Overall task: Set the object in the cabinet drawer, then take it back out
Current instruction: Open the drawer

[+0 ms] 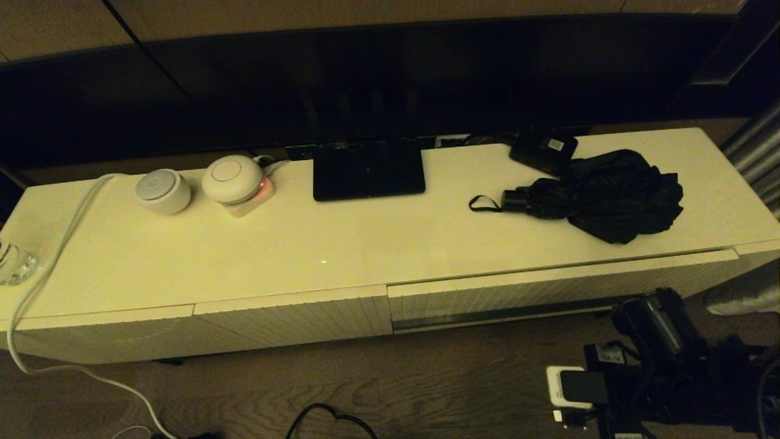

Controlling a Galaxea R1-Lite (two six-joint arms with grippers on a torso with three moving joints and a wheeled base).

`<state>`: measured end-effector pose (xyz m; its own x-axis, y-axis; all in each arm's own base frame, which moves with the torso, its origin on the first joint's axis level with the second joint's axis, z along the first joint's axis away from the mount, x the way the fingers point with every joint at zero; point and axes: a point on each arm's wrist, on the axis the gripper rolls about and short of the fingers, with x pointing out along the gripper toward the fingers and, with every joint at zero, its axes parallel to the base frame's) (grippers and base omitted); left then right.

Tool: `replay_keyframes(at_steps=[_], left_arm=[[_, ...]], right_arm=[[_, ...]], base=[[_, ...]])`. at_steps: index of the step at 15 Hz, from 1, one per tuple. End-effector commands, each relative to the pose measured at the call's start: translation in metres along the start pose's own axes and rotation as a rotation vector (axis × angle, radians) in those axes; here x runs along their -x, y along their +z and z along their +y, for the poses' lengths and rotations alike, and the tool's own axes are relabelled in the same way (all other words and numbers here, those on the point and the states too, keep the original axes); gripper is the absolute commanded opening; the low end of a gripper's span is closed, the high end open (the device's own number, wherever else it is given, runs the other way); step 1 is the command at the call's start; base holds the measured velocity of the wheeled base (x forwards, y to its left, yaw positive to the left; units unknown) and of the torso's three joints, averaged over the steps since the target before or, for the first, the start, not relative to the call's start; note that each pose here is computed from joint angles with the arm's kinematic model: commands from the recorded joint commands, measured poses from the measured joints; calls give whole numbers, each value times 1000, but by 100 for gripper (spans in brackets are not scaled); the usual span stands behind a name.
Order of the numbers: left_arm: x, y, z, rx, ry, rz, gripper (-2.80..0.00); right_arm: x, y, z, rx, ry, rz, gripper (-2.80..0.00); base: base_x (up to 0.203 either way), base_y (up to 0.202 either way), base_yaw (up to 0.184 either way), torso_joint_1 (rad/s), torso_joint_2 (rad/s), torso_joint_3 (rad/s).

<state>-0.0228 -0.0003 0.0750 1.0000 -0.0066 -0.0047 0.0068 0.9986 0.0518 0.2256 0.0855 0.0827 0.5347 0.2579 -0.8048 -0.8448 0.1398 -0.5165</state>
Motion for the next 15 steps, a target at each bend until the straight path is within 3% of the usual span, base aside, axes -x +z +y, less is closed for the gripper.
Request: replay_keyframes(at_steps=[1,9,15], left_arm=[[0,-1,0,0,0,3,-280],[0,-1,0,0,0,3,-280],[0,-1,0,-1,0,3,-280]], right_arm=[[-17,-1,-5,7,-17,-3,-280],[-49,-14,-18,208,-212,25,-280],[-46,-20,-12,304,-212,52,-280]], base=[[0,0,0,0,0,0],[0,0,0,0,0,0],[0,0,0,0,0,0]])
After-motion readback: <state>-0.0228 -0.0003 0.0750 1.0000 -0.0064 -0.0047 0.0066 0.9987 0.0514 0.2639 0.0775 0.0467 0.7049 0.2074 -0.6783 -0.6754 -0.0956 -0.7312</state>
